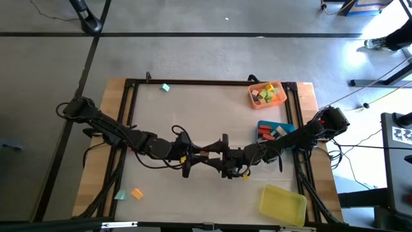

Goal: Sort blocks by size
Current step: Put the brown triangular block into the yellow bin

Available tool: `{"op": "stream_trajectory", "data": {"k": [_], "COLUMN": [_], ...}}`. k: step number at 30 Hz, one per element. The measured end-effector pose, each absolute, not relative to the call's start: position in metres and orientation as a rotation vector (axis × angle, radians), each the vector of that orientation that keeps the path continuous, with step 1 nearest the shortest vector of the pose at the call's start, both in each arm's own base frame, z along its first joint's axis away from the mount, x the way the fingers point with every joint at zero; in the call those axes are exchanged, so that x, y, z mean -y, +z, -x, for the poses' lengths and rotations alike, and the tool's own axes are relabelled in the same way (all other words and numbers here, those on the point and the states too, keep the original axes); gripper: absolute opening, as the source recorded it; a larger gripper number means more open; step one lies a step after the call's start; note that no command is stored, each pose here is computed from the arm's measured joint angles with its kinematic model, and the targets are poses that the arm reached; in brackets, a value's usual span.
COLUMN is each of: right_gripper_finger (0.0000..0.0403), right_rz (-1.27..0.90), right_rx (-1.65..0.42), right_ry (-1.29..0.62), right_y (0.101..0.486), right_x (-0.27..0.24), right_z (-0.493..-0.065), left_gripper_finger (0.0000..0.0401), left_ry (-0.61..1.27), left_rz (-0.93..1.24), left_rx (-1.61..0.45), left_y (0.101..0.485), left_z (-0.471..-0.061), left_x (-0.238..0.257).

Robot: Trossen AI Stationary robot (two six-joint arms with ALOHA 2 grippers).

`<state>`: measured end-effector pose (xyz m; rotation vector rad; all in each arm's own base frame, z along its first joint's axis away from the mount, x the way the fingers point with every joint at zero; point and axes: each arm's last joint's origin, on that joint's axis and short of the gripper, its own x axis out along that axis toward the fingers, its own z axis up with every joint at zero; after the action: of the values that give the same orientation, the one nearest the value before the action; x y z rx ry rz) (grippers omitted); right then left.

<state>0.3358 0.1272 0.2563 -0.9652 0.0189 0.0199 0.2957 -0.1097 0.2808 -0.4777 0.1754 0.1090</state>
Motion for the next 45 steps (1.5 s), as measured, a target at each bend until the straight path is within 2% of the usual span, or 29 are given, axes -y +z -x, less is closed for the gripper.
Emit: {"op": "stream_trajectory", "data": {"k": [3,7,12,17,21,26,35,41,45], "right_gripper_finger": [0.0265,0.0267,0.0292,0.0276,0.0267,0.0284,0.0265,0.0282,0.0269], "right_rz": [0.966,0.961,0.958,0.954,0.951,0.949,0.94,0.948,0.931], "right_rx": [-0.02,-0.019,-0.024,-0.034,-0.028,-0.034,-0.113,-0.243,-0.299], "right_ry": [0.019,0.019,0.012,-0.03,-0.037,-0.054,-0.237,-0.397,-0.486], "right_y": [0.256,0.256,0.256,0.258,0.26,0.26,0.278,0.286,0.292], "right_x": [-0.127,-0.127,-0.127,-0.126,-0.125,-0.126,-0.153,-0.175,-0.191], "right_z": [-0.336,-0.336,-0.336,-0.335,-0.334,-0.334,-0.316,-0.301,-0.289], "left_gripper_finger": [0.0129,0.0145,0.0174,0.0195,0.0199,0.0198,0.0198,0.0198,0.0198], "left_ry": [0.109,0.109,0.111,0.111,0.112,0.101,0.177,0.187,0.193], "left_rz": [0.48,0.469,0.449,0.44,0.43,0.403,0.302,0.291,0.288], "left_rx": [-0.175,-0.177,-0.177,-0.197,-0.22,-0.225,-0.297,-0.332,-0.355], "left_y": [0.281,0.281,0.281,0.283,0.289,0.301,0.313,0.31,0.307], "left_z": [-0.296,-0.296,-0.295,-0.291,-0.282,-0.267,-0.226,-0.217,-0.213], "left_x": [0.11,0.11,0.11,0.109,0.107,0.105,0.105,0.112,0.115]}}
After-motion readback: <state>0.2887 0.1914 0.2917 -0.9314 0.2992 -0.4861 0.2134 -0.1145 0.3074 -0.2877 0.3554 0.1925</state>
